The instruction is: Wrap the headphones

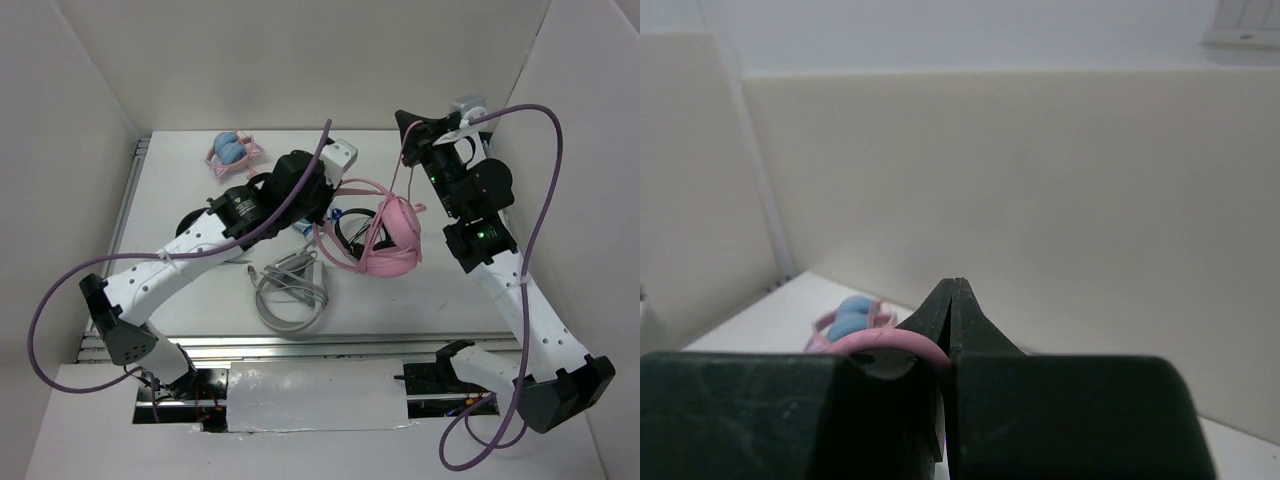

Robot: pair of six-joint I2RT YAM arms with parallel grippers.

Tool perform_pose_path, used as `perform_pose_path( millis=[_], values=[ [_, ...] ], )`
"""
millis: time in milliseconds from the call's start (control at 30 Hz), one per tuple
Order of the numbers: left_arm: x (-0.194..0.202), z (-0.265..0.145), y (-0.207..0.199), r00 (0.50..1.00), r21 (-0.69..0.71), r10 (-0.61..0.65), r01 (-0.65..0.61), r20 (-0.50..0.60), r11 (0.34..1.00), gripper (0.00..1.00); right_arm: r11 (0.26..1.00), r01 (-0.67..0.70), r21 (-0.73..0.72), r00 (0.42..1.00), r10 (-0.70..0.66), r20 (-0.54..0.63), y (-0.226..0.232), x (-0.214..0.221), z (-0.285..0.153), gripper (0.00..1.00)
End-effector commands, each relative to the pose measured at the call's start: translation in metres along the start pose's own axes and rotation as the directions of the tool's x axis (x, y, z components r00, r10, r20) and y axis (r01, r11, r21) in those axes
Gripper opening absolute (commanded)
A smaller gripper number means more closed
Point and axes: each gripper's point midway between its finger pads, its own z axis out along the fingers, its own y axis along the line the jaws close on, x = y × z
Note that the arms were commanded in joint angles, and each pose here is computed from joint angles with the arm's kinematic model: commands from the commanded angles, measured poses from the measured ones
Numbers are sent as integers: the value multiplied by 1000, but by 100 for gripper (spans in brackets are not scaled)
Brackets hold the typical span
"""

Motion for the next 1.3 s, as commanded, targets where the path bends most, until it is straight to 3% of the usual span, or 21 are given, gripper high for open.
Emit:
perform_pose_path(
  millis=[0,233,400,533,667,1033,1133,1200,1267],
  values=[
    [-8,3,26,1000,-182,11,-11,-2,983,0,996,63,-70,998,-62,7,21,-30,-5,4],
    [3,28,37,998,-294,22,-39,-62,955,0,991,107,-75,991,-113,-75,39,-22,1,6],
    [7,42,70,994,-409,-77,41,-73,912,0,993,111,-35,981,-115,-155,46,-1,6,5],
    [3,42,100,987,-521,-145,89,-68,849,0,995,99,-7,984,-99,-149,53,-10,-7,13],
    [7,36,112,985,-548,-163,104,-60,830,0,994,76,75,993,-69,-100,44,-29,-20,14],
    [16,20,142,976,-643,-213,131,-51,755,0,1000,-13,-14,993,15,114,60,-86,-54,8],
    [19,23,142,977,-638,-200,106,-77,763,0,999,36,-32,994,-33,100,64,-96,-47,6],
    [26,24,139,977,-620,-190,87,-101,780,0,996,86,38,995,-88,56,55,-87,-34,4],
    [20,22,128,988,-547,-123,49,-99,836,0,980,177,91,983,-180,28,45,-88,-27,2]
  ],
)
